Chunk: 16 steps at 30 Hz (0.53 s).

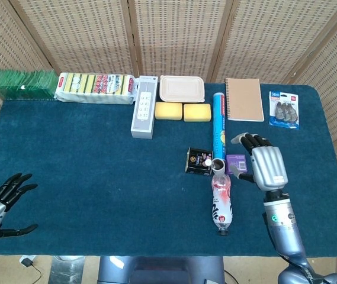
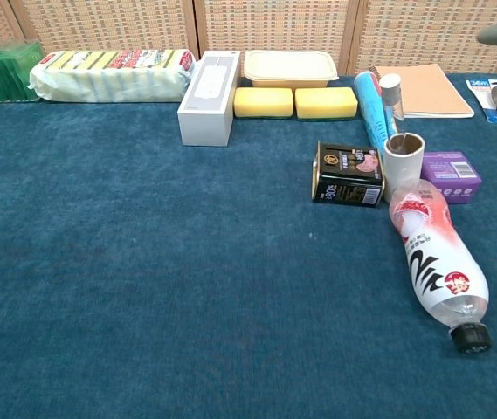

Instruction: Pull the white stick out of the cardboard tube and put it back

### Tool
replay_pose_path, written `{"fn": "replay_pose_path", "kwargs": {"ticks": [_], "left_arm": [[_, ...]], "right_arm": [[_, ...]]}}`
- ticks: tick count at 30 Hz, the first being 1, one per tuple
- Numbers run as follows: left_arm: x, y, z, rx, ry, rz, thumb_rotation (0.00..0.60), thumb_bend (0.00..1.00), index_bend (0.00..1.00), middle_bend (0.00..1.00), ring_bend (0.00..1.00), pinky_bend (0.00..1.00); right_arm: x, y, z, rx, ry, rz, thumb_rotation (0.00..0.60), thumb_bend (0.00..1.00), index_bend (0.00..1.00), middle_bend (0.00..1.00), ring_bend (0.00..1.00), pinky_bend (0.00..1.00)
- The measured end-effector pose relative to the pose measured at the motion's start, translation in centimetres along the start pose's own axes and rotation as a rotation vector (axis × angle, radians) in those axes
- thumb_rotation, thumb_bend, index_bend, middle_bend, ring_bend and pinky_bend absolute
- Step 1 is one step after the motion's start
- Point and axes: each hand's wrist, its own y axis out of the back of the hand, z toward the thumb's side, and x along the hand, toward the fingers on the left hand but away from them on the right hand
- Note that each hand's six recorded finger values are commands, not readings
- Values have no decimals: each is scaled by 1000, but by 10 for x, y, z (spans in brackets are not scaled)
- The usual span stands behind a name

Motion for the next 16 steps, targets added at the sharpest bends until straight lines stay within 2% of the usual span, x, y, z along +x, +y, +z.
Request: {"fn": "replay_pose_path", "kwargs": {"ticks": [8, 16], "left_arm": [[-3, 1, 2, 3, -6, 9, 462, 113, 160, 84, 32, 237], [-3, 1, 3, 4, -9, 11, 466, 114, 160, 84, 31, 237]], "right_arm": [[22, 16, -21, -3, -28, -3, 600, 246, 328, 319, 289, 344], [68, 16, -40, -37, -47, 3, 600, 245, 328, 319, 288, 340]]}}
